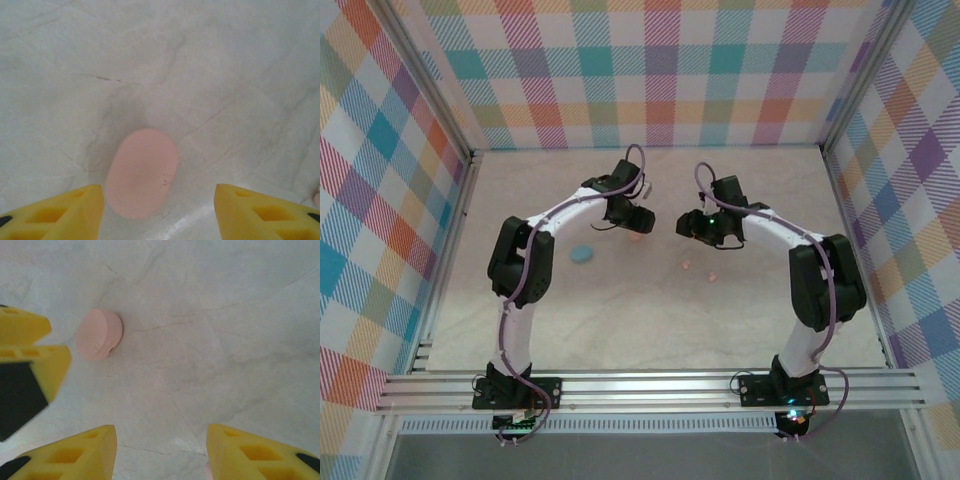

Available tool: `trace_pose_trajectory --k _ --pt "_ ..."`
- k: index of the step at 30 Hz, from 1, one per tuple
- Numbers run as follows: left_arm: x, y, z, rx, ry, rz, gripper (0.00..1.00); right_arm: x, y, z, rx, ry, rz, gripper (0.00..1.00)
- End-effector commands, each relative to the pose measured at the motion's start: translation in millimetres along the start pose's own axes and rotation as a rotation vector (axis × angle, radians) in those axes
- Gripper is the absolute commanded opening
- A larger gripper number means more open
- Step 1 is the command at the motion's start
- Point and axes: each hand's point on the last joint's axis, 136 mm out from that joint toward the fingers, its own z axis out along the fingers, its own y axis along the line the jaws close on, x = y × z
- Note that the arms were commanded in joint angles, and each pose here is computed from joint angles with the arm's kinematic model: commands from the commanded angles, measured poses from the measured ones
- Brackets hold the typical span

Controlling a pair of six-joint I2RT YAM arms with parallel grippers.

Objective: Insert wireless bluetooth earbuds into charging case

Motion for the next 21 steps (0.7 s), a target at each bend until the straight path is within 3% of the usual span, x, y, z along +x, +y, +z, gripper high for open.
trace_pose_trajectory --k 1,8,12,16,21 --pt "-5.8 20.0 -5.5 -0.01 -0.032 -0.145 0.57 -2.6 14.5 9.2 -0.003 -0.002 0.006 0.51" --pt "5.4 50.4 22.1 -0.046 0.034 -0.246 0.35 9.6 25.3 22.9 0.004 0.038 -0.017 0.49" --pt "15.8 55.5 35.2 -0.059 0.067 -0.255 0.27 7.6 22.4 33.4 0.018 0.059 -0.018 0.42" --pt "28.9 48.7 41.8 -0.03 0.084 -0.27 0.25 2.5 24.3 46.7 0.012 0.094 -0.017 0.3" --pt "41.9 33.3 37.2 -0.028 0.09 -0.25 0.25 -1.0 23.8 53.5 0.013 0.109 -0.015 0.28"
